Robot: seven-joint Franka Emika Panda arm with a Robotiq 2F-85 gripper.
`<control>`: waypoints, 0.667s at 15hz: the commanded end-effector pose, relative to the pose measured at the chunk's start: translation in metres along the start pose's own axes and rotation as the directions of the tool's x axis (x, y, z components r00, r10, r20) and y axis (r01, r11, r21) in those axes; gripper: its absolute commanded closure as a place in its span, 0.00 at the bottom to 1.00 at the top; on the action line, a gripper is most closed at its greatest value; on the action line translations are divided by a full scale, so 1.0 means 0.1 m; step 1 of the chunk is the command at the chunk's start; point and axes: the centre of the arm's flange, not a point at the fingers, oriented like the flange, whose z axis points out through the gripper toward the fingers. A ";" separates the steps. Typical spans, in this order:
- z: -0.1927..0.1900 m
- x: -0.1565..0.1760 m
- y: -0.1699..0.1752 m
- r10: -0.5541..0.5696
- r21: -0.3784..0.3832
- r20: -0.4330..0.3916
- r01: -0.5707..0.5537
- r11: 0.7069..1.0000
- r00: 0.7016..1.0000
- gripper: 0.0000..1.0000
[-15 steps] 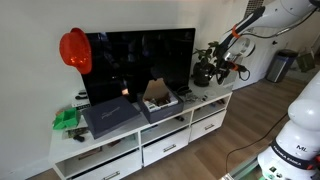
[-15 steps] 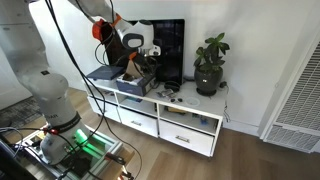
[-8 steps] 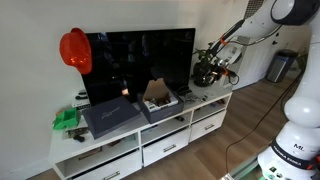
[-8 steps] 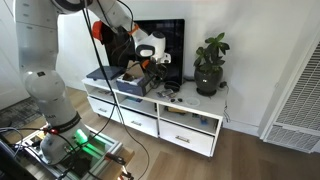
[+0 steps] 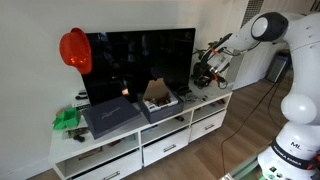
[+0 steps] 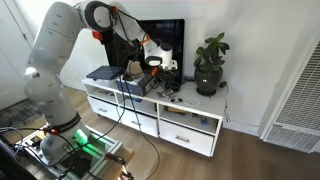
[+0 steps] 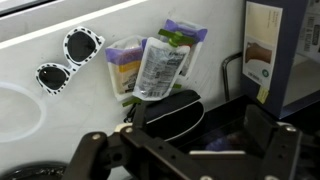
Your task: Pick up the iv drip bag near the sunglasses pouch and place it in the iv drip storage box in front of the television
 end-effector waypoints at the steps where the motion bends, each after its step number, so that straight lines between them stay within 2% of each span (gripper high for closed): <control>1: 0.35 0.21 0.16 0.007 0.067 -0.032 -0.004 0.998 0.999 0.00; 4: 0.59 0.23 0.29 0.026 0.091 -0.052 -0.021 0.996 0.998 0.00; 5: 0.66 0.22 0.32 0.040 0.094 -0.035 -0.037 0.995 0.999 0.00; 6: 0.46 0.12 0.21 0.031 0.064 -0.017 -0.030 0.998 0.999 0.00; 10: 0.63 0.12 0.31 0.044 0.070 -0.016 -0.043 0.997 0.999 0.00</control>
